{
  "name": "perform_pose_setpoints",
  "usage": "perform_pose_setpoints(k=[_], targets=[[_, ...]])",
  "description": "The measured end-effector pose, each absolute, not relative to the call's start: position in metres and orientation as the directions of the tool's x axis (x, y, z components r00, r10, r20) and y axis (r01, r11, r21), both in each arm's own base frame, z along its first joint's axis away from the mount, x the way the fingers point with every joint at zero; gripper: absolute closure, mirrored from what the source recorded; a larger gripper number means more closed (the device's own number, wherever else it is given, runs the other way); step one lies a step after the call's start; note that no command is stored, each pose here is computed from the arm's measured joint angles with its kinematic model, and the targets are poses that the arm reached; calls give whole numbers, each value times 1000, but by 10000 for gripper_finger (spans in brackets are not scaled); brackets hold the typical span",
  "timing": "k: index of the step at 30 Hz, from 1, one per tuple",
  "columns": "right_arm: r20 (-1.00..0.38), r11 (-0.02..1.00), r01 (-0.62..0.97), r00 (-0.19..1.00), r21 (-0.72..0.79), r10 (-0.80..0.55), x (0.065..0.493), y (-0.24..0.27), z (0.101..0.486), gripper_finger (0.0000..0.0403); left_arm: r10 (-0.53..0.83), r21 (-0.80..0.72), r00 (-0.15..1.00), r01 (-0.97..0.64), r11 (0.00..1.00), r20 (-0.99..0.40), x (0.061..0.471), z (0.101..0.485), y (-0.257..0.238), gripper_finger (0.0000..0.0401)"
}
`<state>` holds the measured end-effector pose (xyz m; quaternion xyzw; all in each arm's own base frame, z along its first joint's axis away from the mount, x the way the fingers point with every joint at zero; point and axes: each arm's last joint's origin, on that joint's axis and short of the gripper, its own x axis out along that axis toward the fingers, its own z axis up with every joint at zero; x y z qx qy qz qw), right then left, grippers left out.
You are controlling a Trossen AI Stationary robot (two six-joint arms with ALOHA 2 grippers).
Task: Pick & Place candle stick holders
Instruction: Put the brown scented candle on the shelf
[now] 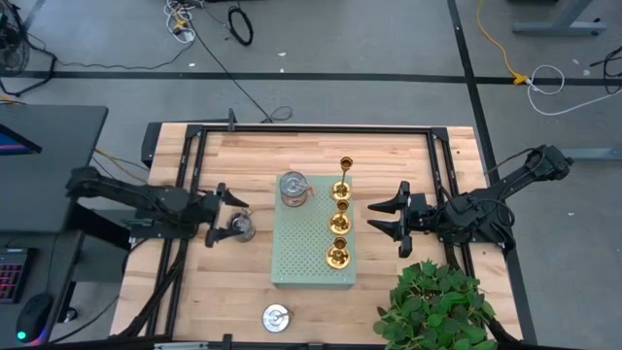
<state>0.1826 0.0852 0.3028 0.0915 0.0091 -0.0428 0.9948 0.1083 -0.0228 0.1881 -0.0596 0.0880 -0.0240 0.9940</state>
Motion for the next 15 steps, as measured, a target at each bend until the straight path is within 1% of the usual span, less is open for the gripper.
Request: perform_pose_setpoints(k=[3,5,8,12,15], targets=[[-26,980,86,996,181,-83,182,85,303,218,-70,-139,975,41,989,-213,106,182,-23,1],[-26,980,86,996,181,-83,183,85,303,218,-75,-164,974,40,986,-214,105,182,-23,1],[-26,980,86,996,181,-83,183,85,303,218,-72,-264,976,16,964,-204,107,182,-24,1],[-26,980,86,996,181,-83,183,85,303,218,-43,-338,979,-27,941,-199,109,176,-27,1],[-26,980,86,996,181,-83,182,85,303,218,-100,-374,971,13,927,-215,108,174,-33,1]])
